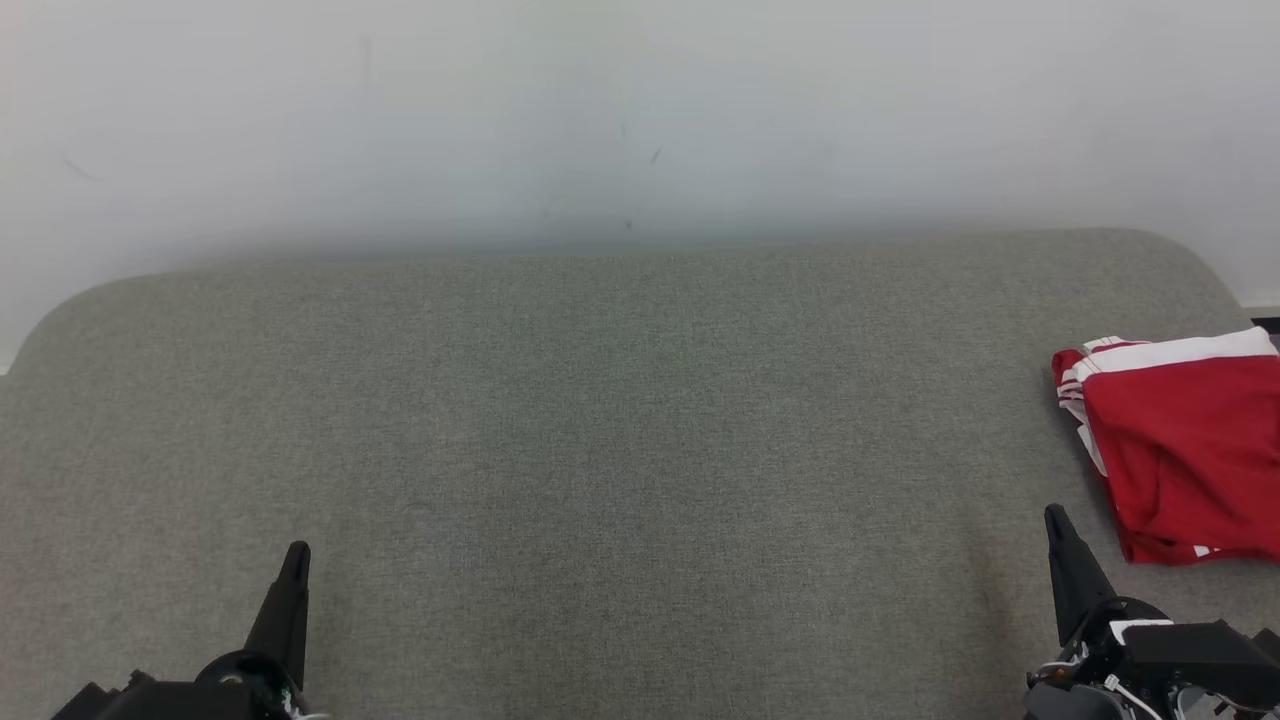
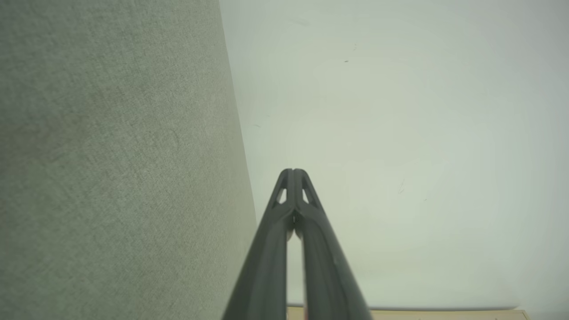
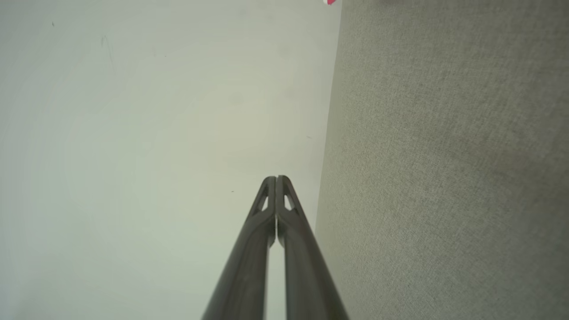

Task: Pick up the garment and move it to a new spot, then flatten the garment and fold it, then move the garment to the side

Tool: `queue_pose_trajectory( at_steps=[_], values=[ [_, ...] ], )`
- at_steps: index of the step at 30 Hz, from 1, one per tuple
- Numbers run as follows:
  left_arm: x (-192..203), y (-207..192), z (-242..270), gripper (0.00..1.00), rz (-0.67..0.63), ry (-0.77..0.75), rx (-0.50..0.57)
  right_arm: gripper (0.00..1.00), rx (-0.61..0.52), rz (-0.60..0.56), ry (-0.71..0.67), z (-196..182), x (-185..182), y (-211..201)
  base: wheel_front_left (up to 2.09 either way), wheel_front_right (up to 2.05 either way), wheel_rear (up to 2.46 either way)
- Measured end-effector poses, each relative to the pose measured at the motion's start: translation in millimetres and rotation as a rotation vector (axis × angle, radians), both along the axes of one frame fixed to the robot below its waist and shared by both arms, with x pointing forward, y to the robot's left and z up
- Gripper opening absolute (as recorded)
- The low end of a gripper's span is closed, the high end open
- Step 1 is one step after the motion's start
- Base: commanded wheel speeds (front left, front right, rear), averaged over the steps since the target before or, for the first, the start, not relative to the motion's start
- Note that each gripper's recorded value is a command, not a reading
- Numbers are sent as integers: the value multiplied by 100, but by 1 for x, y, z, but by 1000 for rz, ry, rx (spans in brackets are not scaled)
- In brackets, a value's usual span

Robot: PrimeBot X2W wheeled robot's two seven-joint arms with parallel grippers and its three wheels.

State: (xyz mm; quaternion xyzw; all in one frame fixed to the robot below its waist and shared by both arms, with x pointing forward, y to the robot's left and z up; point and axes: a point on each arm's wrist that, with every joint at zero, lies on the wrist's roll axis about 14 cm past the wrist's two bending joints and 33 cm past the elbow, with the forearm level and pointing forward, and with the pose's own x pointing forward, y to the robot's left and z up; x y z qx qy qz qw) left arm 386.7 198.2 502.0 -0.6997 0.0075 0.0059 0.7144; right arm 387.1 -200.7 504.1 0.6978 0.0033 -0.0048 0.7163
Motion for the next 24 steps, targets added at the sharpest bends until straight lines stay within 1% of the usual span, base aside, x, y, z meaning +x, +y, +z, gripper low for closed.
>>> queue_pose_trajectory(
  at_steps=[4, 24],
  values=[
    [1, 1, 1, 0, 1, -5, -25, 0, 28, 1, -5, 1, 1, 0, 0, 0, 0],
    [1, 0, 1, 0, 0, -7, -26, 0, 29, 1, -6, 1, 1, 0, 0, 0, 0]
  ],
)
